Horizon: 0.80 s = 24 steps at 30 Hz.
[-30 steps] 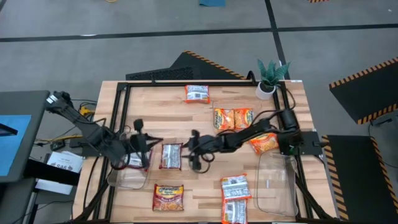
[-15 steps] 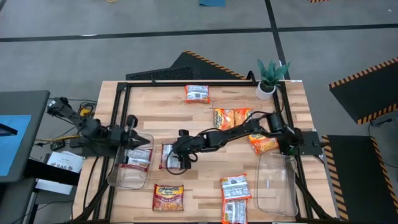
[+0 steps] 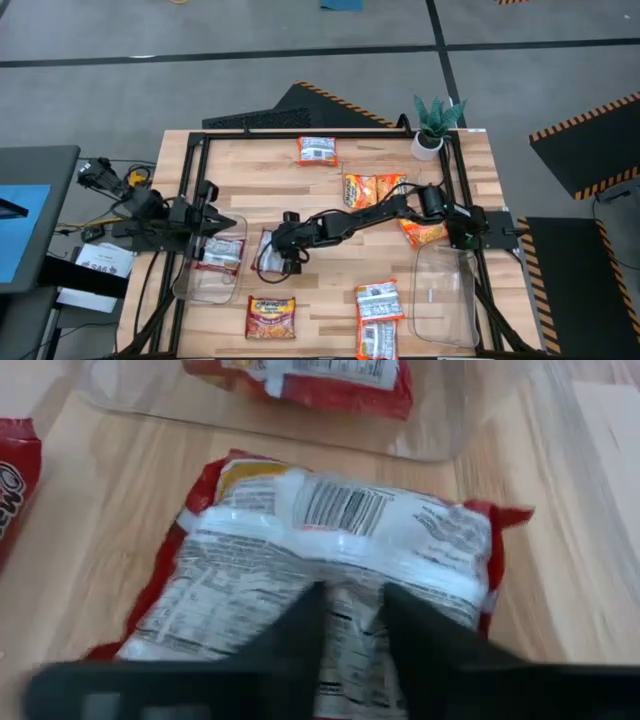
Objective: Sort Maruchan noodles
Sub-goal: Put the red noodle pack into the bottom left transparent bin
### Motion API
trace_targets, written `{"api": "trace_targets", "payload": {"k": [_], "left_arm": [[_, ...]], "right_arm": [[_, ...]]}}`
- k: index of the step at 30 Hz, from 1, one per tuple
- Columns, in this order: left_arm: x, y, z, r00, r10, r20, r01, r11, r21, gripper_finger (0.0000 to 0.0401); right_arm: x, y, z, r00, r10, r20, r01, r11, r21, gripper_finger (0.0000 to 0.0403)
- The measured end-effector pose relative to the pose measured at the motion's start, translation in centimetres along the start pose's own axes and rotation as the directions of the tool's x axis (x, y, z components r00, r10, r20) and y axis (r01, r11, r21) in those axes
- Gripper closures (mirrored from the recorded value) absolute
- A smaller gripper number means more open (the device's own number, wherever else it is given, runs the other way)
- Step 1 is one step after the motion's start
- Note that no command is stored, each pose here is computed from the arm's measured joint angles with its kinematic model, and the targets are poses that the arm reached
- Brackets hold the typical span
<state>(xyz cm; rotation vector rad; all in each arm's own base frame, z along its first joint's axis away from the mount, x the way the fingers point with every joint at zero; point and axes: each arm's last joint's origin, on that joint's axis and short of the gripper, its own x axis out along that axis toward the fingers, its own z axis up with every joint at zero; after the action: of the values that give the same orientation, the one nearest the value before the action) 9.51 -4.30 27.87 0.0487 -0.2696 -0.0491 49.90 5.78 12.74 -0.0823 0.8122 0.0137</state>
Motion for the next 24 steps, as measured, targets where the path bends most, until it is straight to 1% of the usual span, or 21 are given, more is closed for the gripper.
{"api": "trace_targets", "payload": {"k": [1, 2, 3, 7, 10, 14, 18, 21, 24], "left_arm": [[0.0, 0.0, 0.1, 1.0, 0.002, 0.008, -0.002, 1.0, -0.001, 0.0401], [0.0, 0.0, 0.2, 1.0, 0.004, 0.019, -0.004, 1.0, 0.001, 0.0401], [0.0, 0.1, 0.3, 0.999, 0.006, 0.031, -0.006, 1.0, 0.008, 0.0401], [0.0, 0.1, 0.6, 0.998, 0.001, 0.06, -0.001, 1.0, 0.013, 0.0401], [0.0, 0.0, 0.6, 0.997, -0.039, 0.07, 0.038, 0.999, 0.024, 0.0401], [0.0, 0.0, 0.8, 0.996, -0.039, 0.084, 0.038, 0.999, 0.017, 0.0401], [0.0, 0.0, 0.9, 0.995, -0.036, 0.095, 0.035, 0.999, 0.012, 0.0401], [0.0, 0.0, 0.9, 0.994, -0.042, 0.1, 0.041, 0.999, 0.011, 0.0401], [-0.1, 0.0, 1.0, 0.992, -0.055, 0.11, 0.054, 0.998, 0.009, 0.0401]], "right_arm": [[0.0, 0.0, -0.2, 1.0, -0.014, -0.015, 0.014, 1.0, -0.001, 0.0338], [0.0, -0.1, -0.2, 0.999, -0.022, -0.027, 0.022, 1.0, -0.003, 0.0368], [-0.1, -0.1, -0.3, 0.999, -0.024, -0.038, 0.024, 1.0, -0.001, 0.0382], [-0.3, -0.3, -0.3, 0.998, -0.026, -0.05, 0.027, 0.999, 0.017, 0.0395], [-1.3, 0.2, 0.3, 0.999, -0.012, -0.03, 0.013, 1.0, 0.019, 0.0396], [-2.6, 1.0, 1.2, 1.0, 0.012, 0.014, -0.012, 1.0, -0.005, 0.0396], [-4.4, 1.6, 3.5, 0.983, 0.068, 0.168, -0.064, 0.998, -0.03, 0.0396], [-5.3, 1.7, 5.2, 0.942, 0.13, 0.309, -0.122, 0.992, -0.044, 0.0396], [-5.7, 1.9, 6.2, 0.881, 0.217, 0.42, -0.198, 0.976, -0.089, 0.0396]]}}
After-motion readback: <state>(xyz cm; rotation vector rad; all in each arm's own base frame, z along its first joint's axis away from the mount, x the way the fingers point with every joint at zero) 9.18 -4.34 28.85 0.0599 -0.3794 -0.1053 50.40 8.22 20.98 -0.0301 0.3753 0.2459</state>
